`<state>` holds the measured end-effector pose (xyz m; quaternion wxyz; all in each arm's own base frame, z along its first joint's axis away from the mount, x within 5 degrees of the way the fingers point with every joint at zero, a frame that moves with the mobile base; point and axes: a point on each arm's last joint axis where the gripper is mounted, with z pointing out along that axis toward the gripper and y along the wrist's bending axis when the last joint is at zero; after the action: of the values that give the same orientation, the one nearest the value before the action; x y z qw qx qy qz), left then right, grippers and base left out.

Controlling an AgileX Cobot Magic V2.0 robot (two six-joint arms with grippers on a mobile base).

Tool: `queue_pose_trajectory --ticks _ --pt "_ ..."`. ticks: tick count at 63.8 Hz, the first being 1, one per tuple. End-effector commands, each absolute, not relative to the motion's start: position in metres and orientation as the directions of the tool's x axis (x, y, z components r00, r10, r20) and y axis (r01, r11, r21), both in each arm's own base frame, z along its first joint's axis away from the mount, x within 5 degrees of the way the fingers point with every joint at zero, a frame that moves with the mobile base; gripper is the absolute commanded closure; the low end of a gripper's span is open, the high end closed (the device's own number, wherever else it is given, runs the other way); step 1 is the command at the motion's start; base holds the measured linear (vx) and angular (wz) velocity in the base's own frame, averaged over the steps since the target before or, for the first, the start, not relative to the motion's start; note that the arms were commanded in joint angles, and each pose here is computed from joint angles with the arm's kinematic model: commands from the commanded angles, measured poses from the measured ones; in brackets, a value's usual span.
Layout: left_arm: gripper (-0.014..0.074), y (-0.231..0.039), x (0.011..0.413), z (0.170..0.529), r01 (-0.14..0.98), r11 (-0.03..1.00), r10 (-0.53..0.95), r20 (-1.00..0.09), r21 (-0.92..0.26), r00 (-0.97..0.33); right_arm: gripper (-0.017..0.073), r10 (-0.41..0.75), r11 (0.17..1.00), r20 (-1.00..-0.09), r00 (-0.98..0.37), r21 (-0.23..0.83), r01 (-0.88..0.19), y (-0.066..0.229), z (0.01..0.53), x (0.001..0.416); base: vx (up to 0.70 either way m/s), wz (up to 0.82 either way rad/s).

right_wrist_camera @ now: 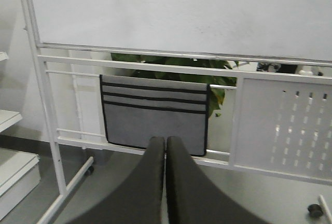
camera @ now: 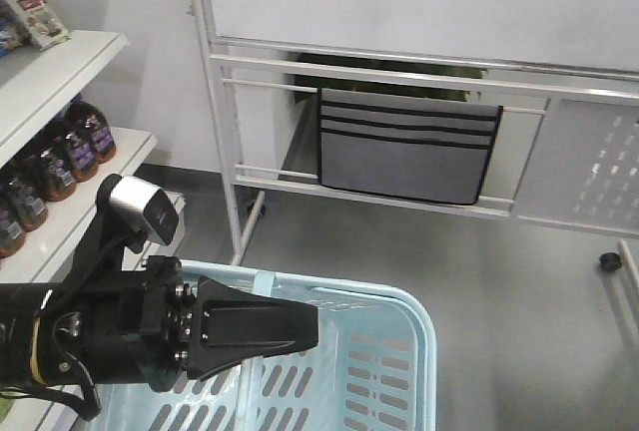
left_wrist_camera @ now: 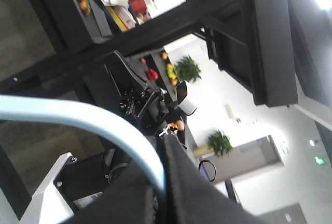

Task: Place coke in basket with both arms
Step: 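Drive the base across the room carrying the basket in the left gripper, then turn the base toward the shelf with the red Coca-Cola bottle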

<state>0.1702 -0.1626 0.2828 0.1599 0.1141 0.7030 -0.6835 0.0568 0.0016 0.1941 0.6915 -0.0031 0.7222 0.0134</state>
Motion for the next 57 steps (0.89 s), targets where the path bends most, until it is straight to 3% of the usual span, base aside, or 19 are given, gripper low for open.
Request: queue_pose_trajectory --ticks 1,57 --pt "0.0601 -0.161 0.1575 0.3098 0.397 -0.178 -0.026 -0.399 -0.9 -0.917 0.0564 0.009 1.0 -0.999 0.037 0.008 -0.014 0.0009 0.1971 0.0561 0.16 0.46" --pt "0.0601 -0.161 0.1575 0.3098 0.397 -0.178 -0.026 -0.399 -0.9 -0.917 0.0564 0.009 1.0 -0.999 0.037 0.008 -0.014 0.0009 0.1971 0.0561 0.12 0.47"
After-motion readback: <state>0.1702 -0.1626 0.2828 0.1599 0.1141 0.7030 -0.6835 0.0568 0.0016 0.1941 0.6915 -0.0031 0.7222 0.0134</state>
